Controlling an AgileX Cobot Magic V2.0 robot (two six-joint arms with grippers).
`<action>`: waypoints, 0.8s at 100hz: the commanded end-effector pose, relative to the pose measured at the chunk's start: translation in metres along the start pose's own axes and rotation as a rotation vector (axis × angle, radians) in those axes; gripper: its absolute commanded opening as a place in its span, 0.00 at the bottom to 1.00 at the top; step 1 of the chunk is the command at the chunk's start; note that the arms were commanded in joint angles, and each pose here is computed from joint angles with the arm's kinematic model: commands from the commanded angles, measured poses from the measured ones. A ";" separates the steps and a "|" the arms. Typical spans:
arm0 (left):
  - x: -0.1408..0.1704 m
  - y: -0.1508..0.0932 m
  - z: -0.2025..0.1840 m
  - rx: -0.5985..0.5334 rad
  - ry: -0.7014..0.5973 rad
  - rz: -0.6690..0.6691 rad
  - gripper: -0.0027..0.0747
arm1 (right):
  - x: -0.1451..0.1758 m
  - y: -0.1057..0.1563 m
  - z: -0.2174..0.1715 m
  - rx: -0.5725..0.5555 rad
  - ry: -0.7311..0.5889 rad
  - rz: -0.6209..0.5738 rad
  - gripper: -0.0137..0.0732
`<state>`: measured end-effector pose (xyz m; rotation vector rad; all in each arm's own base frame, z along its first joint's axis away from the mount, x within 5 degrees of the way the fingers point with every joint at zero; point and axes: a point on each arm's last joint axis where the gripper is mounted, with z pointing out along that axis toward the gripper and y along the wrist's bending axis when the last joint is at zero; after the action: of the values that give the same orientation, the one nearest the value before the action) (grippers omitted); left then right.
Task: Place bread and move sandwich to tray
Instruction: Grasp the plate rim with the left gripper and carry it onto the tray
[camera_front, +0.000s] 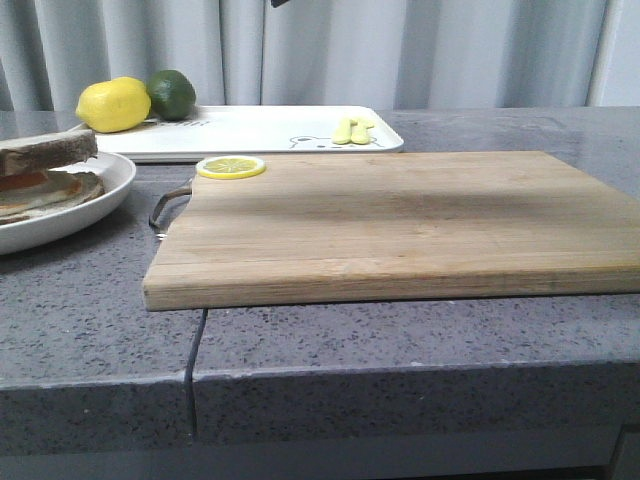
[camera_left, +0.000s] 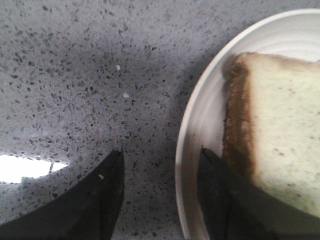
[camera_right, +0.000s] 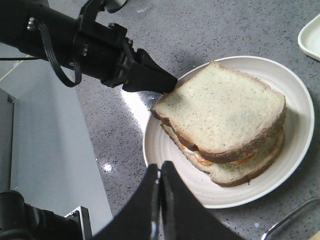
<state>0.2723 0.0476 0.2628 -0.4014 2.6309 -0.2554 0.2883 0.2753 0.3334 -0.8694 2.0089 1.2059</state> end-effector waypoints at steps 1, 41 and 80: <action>-0.012 -0.003 -0.007 0.015 -0.078 -0.011 0.44 | -0.021 0.021 -0.022 -0.035 -0.093 -0.028 0.09; -0.011 -0.002 0.002 0.028 -0.032 -0.032 0.01 | -0.021 0.021 -0.022 -0.036 -0.093 -0.028 0.09; -0.027 -0.021 -0.012 0.201 -0.084 -0.158 0.01 | -0.020 0.023 -0.022 -0.051 -0.080 -0.029 0.09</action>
<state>0.2869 0.0408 0.2597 -0.5122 2.6150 -0.4506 0.2873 0.2756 0.3334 -0.8774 2.0091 1.2158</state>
